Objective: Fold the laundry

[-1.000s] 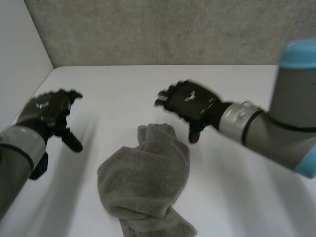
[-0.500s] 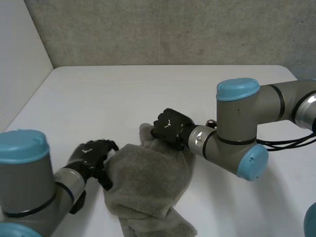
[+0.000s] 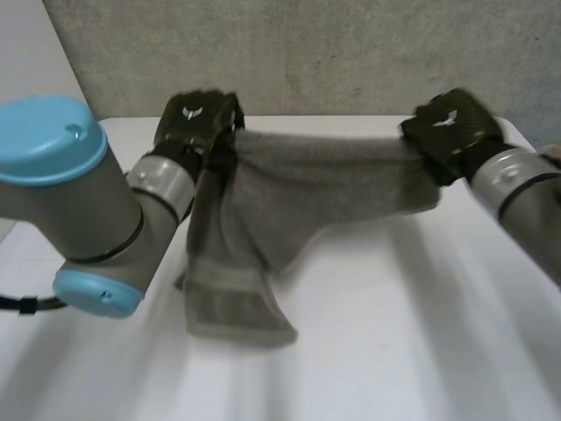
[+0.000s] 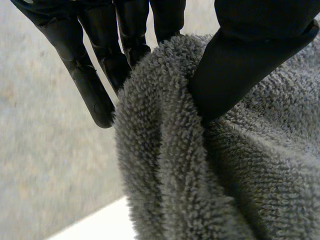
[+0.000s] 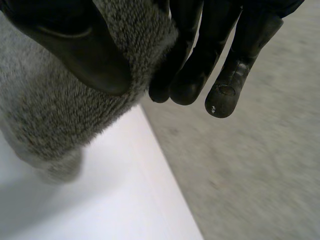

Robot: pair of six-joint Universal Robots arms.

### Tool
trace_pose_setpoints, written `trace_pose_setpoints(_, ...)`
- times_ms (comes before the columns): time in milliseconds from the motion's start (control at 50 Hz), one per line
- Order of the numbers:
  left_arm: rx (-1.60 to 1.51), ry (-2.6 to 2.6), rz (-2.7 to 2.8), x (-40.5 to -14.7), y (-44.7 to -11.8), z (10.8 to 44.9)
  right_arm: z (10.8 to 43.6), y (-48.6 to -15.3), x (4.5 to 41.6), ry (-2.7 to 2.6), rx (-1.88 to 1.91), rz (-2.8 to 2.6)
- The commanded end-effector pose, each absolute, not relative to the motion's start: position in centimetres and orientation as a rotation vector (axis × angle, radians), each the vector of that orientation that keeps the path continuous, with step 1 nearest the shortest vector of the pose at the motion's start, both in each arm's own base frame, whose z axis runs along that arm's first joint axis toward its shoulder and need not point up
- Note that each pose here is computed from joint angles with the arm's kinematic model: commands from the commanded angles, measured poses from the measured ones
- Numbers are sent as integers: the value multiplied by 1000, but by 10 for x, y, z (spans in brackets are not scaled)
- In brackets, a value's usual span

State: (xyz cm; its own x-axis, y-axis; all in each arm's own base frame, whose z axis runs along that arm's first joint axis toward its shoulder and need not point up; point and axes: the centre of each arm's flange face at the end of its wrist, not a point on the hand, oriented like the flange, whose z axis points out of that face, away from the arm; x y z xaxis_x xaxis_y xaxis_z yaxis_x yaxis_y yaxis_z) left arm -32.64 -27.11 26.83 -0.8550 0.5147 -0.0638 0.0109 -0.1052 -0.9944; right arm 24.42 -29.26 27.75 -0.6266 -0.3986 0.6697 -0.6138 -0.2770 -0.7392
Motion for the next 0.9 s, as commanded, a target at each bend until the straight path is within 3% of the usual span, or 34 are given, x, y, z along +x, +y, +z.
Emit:
trace_pose_setpoints(20,-660,-1750,1972,-349,-264,267,276,-285,227,-1800,1219,2004)
trace_pose_setpoints(240,-808,-1956,1768,-344,-243,191,237,-272,226,-1932,1330,1826)
trace_pose_setpoints(340,-951,-2004,1754,-337,-232,176,225,-256,219,-2027,1476,1594)
trace_pose_setpoints(420,-1017,-1996,1790,-331,-225,185,228,-251,216,-2045,1503,1560)
trace_pose_setpoints(460,-1013,-1949,1848,-323,-215,210,237,-251,215,-2026,1488,1580)
trace_pose_setpoints(500,-999,-1909,1887,-320,-210,225,270,-248,203,-1940,1389,1668)
trace_pose_setpoints(600,-938,-1793,1996,-316,-200,267,312,-239,191,-1806,1287,1801)
trace_pose_setpoints(680,-863,-1675,2054,-315,-189,303,329,-234,189,-1746,1280,1870)
trace_pose_setpoints(800,-836,-1660,2070,-316,-194,312,336,-232,190,-1747,1282,1898)
trace_pose_setpoints(860,-864,-1710,2031,-322,-203,297,326,-238,192,-1800,1313,1865)
trace_pose_setpoints(900,-903,-1789,1968,-333,-221,267,313,-247,194,-1858,1339,1818)
